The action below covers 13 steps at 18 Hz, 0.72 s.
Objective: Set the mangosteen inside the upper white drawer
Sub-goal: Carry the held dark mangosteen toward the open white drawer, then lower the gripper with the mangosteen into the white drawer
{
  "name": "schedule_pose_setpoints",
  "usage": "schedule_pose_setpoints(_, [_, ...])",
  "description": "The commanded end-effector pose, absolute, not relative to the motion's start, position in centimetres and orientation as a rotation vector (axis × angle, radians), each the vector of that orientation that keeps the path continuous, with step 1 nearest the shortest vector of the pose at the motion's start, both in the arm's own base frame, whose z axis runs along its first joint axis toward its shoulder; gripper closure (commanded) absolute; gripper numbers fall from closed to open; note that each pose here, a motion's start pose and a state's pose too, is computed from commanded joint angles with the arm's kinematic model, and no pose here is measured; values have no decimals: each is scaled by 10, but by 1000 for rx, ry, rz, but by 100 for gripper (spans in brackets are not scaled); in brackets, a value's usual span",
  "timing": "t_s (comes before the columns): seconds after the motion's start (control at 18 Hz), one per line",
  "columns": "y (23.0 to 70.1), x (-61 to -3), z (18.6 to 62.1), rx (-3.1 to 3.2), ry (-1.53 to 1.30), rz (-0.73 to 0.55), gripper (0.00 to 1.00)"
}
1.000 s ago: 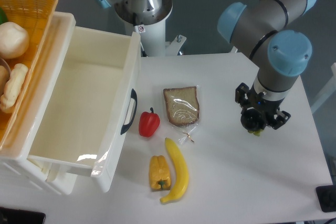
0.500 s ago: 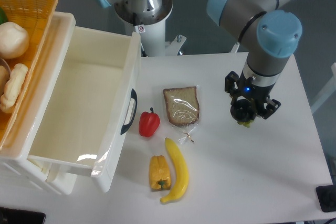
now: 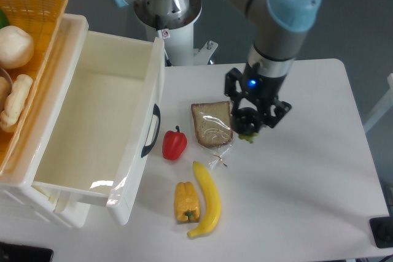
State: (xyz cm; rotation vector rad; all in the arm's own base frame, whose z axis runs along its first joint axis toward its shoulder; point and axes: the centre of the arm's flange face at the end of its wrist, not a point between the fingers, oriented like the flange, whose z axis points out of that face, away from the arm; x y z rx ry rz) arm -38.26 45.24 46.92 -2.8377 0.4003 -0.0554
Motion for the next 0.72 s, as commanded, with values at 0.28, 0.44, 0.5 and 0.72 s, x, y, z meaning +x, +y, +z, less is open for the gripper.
schedule_pose_setpoints(0.28, [462,-331,511,-2731,363,-88,98])
schedule_pose_setpoints(0.44, [480,-299,516,-2719,416,-105,98])
schedule_pose_setpoints(0.5, [483,-290,518,-2717,427,-108,98])
schedule_pose_setpoints(0.72, [496,-258,517,-2717,491,-145,97])
